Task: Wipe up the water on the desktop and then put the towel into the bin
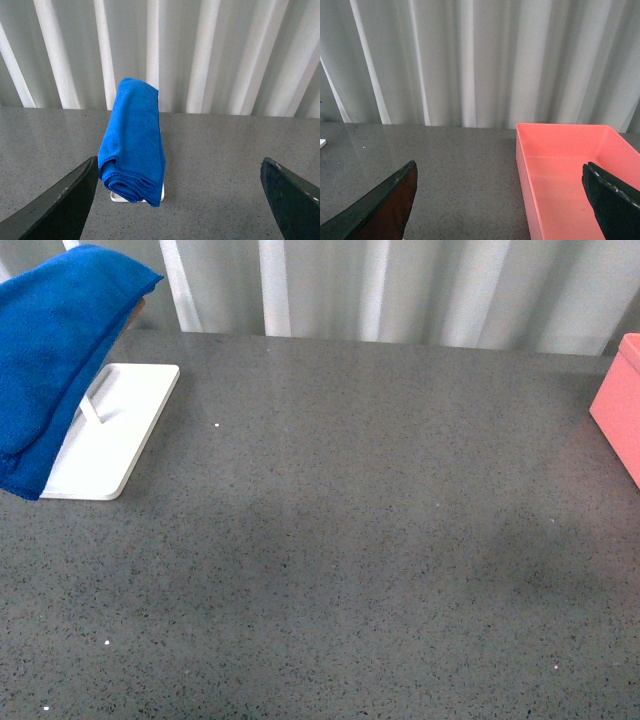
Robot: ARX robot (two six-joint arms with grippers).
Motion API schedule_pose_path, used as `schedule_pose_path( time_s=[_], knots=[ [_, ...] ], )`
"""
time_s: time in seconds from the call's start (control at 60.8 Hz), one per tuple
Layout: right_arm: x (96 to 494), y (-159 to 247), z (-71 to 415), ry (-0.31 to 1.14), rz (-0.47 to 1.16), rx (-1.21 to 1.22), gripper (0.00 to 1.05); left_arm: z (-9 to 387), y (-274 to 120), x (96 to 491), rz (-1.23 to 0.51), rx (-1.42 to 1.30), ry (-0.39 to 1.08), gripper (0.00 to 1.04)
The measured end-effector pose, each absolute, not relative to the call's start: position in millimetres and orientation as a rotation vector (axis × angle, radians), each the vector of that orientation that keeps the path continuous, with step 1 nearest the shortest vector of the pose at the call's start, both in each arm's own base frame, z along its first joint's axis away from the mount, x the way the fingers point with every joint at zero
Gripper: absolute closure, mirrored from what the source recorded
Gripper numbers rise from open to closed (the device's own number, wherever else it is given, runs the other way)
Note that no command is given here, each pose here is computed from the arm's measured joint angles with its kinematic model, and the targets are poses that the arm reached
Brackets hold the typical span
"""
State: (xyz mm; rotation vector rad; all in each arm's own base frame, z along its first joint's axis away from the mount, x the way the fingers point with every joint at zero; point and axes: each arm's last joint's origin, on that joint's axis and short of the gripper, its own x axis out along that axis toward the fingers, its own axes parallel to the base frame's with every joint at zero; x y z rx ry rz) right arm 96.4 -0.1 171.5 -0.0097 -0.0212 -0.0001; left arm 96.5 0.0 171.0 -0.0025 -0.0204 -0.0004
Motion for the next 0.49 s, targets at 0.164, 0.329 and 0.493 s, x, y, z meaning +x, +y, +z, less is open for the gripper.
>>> schedule_pose_path(
  time_s=[0.164, 0.329, 0.493],
  knots=[
    [96.4, -0.1, 171.5, -0.021, 0.000, -0.010, 0.07, 171.0, 0.0, 96.5, 0.000, -0.002, -0.020, 0.07],
    [96.4, -0.1, 171.5, -0.021, 0.000, -0.010, 0.07, 171.0, 0.0, 96.5, 0.000, -0.002, -0.020, 0.07],
    [96.4, -0.1, 171.5, -0.022, 0.000, -0.010, 0.07, 171.0, 0.0, 96.5, 0.000, -0.002, -0.020, 0.07]
  ],
)
